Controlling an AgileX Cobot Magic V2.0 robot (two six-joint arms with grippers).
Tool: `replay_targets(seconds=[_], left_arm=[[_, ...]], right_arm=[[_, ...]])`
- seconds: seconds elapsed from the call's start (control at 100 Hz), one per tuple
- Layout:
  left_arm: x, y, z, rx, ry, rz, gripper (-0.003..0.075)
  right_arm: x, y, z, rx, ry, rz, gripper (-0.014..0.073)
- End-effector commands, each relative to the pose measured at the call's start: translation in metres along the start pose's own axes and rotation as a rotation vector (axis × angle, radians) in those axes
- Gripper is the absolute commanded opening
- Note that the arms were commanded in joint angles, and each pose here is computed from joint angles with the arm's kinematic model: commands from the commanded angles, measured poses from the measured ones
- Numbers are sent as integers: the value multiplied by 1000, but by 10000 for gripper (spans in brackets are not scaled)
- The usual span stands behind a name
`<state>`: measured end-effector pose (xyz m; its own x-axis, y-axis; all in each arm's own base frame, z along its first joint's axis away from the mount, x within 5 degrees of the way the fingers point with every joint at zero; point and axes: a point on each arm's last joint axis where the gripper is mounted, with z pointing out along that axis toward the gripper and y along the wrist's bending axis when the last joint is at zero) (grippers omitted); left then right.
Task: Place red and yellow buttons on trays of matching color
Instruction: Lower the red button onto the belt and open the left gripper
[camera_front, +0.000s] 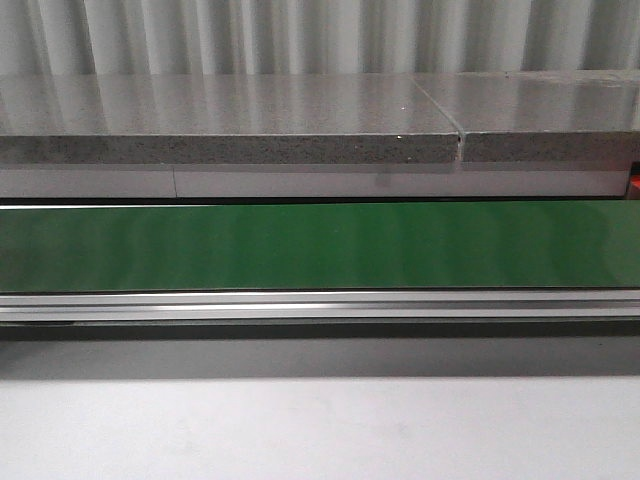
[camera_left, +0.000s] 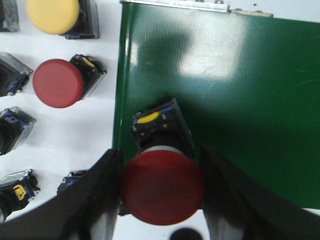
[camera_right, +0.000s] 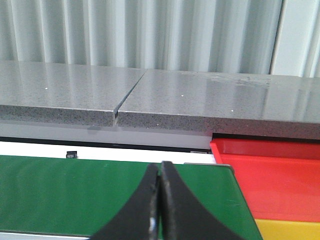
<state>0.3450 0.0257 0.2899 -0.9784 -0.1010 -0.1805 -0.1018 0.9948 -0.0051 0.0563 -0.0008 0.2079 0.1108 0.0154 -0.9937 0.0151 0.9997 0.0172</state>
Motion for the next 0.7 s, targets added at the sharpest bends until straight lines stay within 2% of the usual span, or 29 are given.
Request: replay_targets(seconds=[0.0, 0.14, 0.29, 0.36, 0.52, 0.69], left_arm=[[-1, -4, -16, -1, -40, 17, 242], [-3, -6, -12, 4, -37, 20, 260], [-3, -7, -12, 17, -37, 16, 412], [-3, -7, -12, 17, -39, 16, 460], [-6, -10, -18, 43, -64, 8, 466], [-16, -13, -42, 85, -146, -1, 466]], right_arm=[[-10, 1, -2, -7, -98, -12, -57], [-10, 1, -2, -7, -98, -12, -57], [-10, 1, -2, -7, -98, -12, -57], [-10, 1, -2, -7, -98, -12, -57], [-10, 1, -2, -7, -98, -12, -57], [-10, 1, -2, -7, -98, -12, -57]])
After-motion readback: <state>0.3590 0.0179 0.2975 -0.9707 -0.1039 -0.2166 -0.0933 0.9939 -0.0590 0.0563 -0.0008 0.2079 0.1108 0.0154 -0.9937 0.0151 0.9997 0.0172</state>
